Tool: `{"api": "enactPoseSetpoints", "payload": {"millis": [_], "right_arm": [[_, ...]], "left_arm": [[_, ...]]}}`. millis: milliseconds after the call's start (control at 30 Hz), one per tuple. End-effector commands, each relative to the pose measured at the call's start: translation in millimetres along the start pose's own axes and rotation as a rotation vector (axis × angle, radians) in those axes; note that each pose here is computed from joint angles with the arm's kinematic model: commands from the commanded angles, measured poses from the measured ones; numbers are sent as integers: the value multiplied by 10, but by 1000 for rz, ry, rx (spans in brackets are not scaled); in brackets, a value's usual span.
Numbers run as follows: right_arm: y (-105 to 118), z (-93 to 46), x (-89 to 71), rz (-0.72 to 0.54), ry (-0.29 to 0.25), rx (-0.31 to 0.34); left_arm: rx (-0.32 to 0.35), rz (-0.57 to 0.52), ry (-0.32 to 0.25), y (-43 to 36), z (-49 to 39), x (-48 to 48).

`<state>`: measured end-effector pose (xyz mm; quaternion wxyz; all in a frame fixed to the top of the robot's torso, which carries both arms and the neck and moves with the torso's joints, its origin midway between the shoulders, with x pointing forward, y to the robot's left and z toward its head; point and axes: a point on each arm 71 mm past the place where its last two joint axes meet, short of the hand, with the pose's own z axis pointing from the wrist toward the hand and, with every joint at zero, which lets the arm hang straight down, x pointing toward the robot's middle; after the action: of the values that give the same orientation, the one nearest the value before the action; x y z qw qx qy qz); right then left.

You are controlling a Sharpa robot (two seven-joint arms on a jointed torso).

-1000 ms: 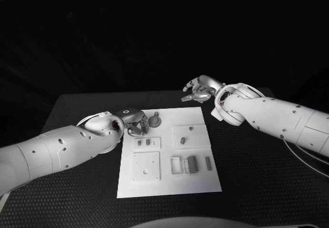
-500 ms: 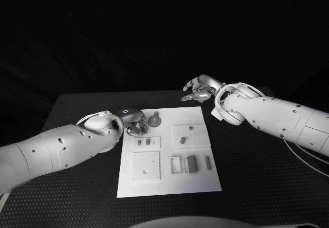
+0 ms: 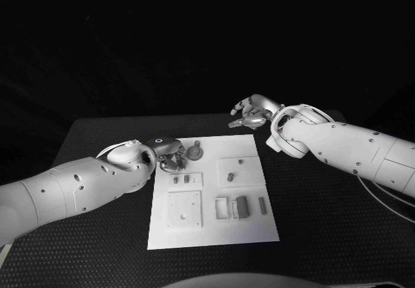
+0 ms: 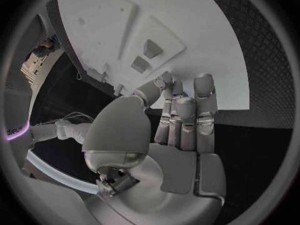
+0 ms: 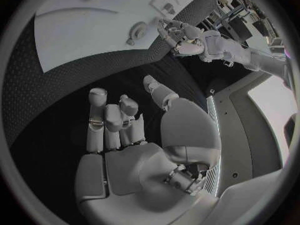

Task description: Assemble the parts on the task board

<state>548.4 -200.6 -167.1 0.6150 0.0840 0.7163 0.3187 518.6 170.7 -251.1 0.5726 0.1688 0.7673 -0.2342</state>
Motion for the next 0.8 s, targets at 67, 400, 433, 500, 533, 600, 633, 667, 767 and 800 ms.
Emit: {"api": "enactPoseSetpoints", "payload": {"millis": [67,400,433,500,533,600,633,667,767,800], "right_arm": [[6,-2,9,-2,10,-9],[4,-3,9,-2,11,-8],[3,-3,9,-2,12,-8],[2,-3,9,-3,12,-8],[1,-3,8,-3,11,-8],[0,-4,8,-3,12,-8],[1,-4,8,-3,12,-8],[1,-4,9,-3,12,-8],[0,-4,9,-3,12,-8],[0,-5,8,-3,12,-7]], "left_arm": [[17,4,26,-52,11,40],[21,3,31,-63,15,44],[23,2,35,-68,15,47],[25,2,41,-76,15,52],[25,2,47,-78,16,56],[26,2,56,-81,16,65],[26,2,58,-84,16,68],[26,2,60,-86,15,71],[26,3,67,-83,8,82],[26,3,66,-83,8,82]]}}
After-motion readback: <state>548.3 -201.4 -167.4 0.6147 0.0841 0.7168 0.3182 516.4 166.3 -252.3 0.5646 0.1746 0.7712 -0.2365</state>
